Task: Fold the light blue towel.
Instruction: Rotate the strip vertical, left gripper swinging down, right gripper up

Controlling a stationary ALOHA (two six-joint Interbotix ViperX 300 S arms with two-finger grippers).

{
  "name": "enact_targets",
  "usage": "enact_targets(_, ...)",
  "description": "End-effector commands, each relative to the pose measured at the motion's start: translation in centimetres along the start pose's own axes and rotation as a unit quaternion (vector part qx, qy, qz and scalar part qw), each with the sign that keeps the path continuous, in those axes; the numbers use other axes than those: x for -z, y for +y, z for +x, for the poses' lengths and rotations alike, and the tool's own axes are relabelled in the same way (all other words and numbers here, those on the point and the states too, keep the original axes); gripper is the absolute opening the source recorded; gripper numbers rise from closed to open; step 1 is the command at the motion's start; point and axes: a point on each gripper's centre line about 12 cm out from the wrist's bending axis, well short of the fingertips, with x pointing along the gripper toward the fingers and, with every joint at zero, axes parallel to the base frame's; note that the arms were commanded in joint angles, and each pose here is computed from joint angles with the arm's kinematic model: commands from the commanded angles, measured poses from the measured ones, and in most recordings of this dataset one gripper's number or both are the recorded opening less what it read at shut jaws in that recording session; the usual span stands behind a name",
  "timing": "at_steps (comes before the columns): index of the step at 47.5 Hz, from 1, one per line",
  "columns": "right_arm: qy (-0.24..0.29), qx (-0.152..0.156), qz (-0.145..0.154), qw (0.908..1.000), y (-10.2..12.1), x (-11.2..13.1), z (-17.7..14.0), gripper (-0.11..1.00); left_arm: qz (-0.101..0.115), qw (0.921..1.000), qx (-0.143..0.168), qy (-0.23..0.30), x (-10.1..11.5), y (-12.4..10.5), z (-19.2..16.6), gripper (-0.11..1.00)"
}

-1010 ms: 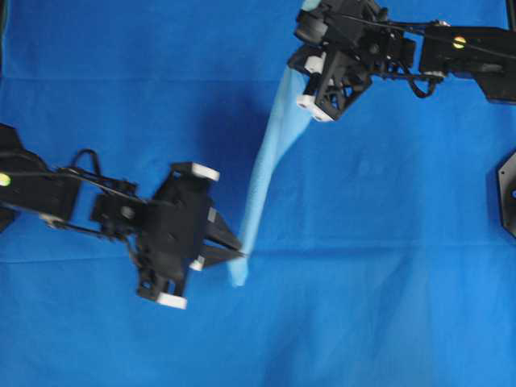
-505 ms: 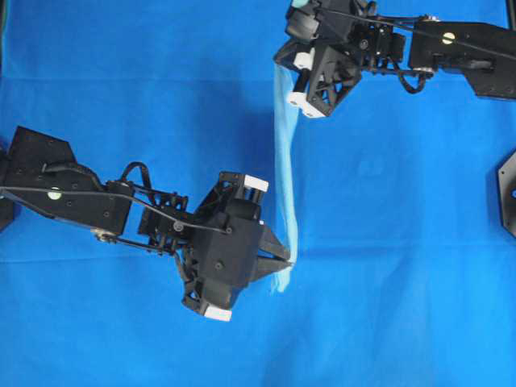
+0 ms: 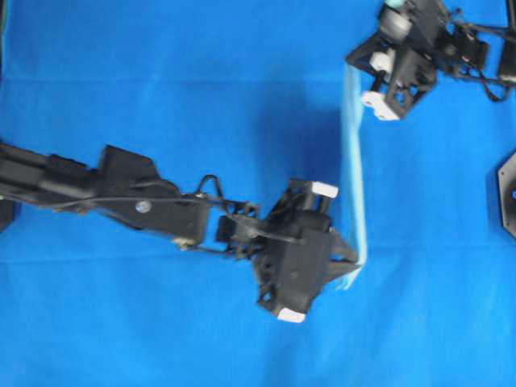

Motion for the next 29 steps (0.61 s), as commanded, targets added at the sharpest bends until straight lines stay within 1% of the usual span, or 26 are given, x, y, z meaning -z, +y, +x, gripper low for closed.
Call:
enact_targets(1,-0.017,0.008,0.005,0.9998,-0.7,-0.5,-1.2,0.0,0.003,0.9992,-0.006,-0.039,-2.9,0.3,0.0,0.01)
enact_targets(5,-0.016,0.009,0.004,0.9998,-0.8,-0.3,-1.3,0.0,0.002,0.9992,-0.007,-0.038,-2.8,0.5,0.5,0.01)
enact_targets(10,-0.008,0.008,0.0,0.9999,-0.7,-0.1,-0.7,0.0,0.002,0.9994,-0.007,-0.033,-2.2,0.4,0.8,0.01)
enact_targets(17,0.008,0.005,-0.004,0.9999,-0.4,0.1,1.2,0.0,0.0,0.9998,-0.004,-0.02,-1.1,0.2,1.0,0.01)
enact_targets(22,0.009,-0.001,-0.006,0.9999,-0.1,-0.3,2.9,0.0,-0.01,0.9999,-0.001,-0.005,0.2,-0.1,0.7,0.01)
enact_targets(29,0.0,-0.013,-0.008,0.9999,0.5,-1.2,5.0,0.0,-0.034,0.9993,0.003,0.017,2.5,-0.6,-0.7,0.01)
